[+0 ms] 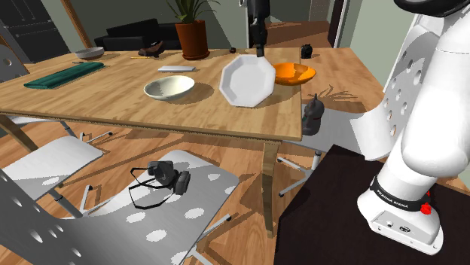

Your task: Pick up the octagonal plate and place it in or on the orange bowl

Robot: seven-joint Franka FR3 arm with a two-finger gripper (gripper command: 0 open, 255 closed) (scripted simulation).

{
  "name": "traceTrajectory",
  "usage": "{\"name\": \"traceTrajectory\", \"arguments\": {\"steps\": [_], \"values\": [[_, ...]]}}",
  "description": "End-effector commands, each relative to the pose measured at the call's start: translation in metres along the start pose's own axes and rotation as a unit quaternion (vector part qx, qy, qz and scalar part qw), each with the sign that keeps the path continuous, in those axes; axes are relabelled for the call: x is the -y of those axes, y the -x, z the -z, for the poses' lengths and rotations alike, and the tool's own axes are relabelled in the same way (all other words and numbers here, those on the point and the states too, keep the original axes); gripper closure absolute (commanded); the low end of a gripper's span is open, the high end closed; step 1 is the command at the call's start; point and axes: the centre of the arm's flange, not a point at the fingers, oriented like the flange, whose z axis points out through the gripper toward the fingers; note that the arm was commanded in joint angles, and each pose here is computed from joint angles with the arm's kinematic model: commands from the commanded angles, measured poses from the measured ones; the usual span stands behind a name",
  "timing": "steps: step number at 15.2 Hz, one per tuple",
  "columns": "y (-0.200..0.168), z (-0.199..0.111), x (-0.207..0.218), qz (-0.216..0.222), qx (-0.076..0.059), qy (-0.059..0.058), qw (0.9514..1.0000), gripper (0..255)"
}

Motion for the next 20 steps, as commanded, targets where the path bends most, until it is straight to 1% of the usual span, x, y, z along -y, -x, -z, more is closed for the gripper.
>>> {"name": "traceTrajectory", "arguments": {"steps": [1, 17, 20], "values": [[0.013, 0.006, -0.02, 0.001, 0.0, 0.0, 1.0, 255], [0.117, 0.068, -0.192, 0.001, 0.0, 0.0, 1.0, 255], [0.115, 0.053, -0.198, 0.001, 0.0, 0.0, 1.0, 255]]}}
